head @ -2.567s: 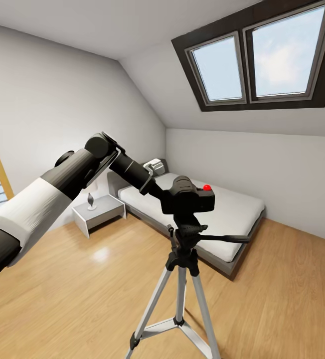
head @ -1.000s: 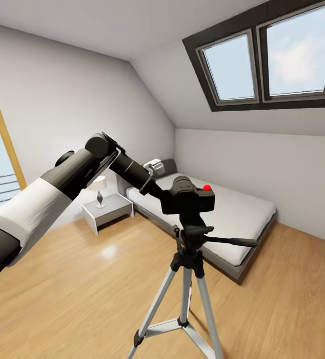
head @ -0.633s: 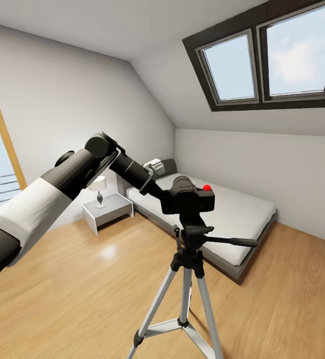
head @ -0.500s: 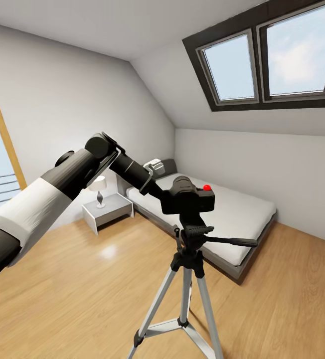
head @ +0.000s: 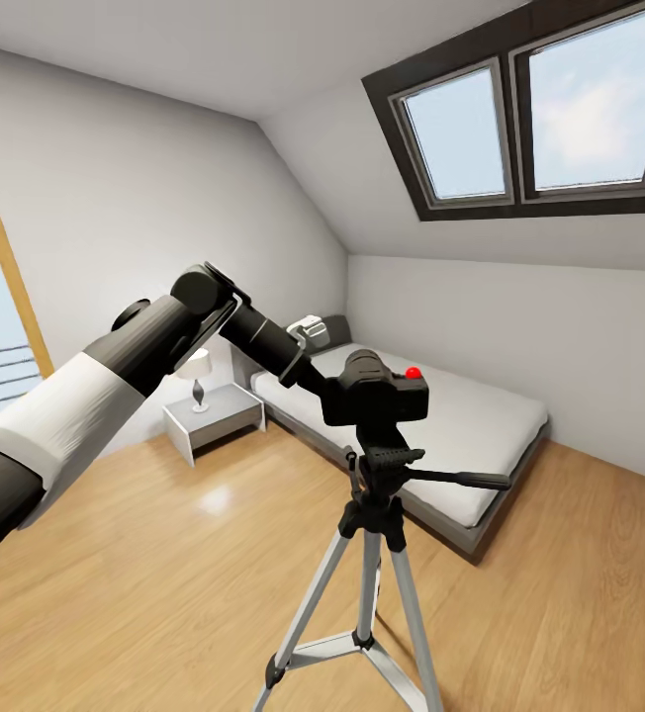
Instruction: Attach the digital camera to the camera tripod in the bedroom.
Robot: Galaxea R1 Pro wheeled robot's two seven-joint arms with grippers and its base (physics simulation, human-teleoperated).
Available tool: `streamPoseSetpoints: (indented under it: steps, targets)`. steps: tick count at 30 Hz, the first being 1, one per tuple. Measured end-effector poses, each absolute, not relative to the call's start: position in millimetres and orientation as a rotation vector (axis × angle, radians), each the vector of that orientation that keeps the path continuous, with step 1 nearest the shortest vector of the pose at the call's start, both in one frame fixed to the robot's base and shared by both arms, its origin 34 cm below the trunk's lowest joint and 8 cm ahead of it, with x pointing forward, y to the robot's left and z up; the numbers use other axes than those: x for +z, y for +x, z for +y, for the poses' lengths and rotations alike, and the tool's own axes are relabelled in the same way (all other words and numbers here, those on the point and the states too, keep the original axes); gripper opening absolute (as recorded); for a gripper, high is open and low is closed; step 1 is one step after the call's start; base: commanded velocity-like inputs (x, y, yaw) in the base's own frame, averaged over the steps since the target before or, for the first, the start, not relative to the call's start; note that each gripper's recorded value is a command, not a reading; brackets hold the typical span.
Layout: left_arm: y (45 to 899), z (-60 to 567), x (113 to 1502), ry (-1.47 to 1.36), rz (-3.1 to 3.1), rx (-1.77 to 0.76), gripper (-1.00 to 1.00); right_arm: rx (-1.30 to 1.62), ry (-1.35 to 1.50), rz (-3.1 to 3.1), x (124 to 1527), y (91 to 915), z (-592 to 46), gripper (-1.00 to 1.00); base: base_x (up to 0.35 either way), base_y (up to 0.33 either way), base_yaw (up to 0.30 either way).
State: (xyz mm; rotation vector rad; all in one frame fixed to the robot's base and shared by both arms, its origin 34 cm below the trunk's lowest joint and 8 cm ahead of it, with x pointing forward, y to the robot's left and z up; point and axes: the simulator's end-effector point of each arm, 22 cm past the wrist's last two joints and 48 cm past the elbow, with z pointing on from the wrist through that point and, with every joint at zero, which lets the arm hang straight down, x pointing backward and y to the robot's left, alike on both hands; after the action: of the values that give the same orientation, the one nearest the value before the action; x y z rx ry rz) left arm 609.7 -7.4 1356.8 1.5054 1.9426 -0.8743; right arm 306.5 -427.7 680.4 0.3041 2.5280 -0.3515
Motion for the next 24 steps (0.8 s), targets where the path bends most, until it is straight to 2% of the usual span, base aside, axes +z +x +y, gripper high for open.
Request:
streamPoseSetpoints:
  steps: [6, 13, 24]
  targets:
    - [610.2, -7.5, 1356.6, 1.503, 1.945, -0.876, -1.00, -0.307, 0.270, 2.392, 711.6, 367.0, -425.0, 1.00, 0.000, 0.000, 0.000]
    - [609.0, -10.0, 1356.8, 1.507, 1.942, -0.880, -1.00, -0.128, 0.161, 2.270, 747.5, 425.2, -398.1, 1.00, 0.000, 0.000, 0.000]
    - [605.0, -17.4, 1357.2, 1.523, 1.932, -0.887, -1.00, 0.081, 0.107, 2.158, 784.6, 455.7, -391.0, 1.00, 0.000, 0.000, 0.000]
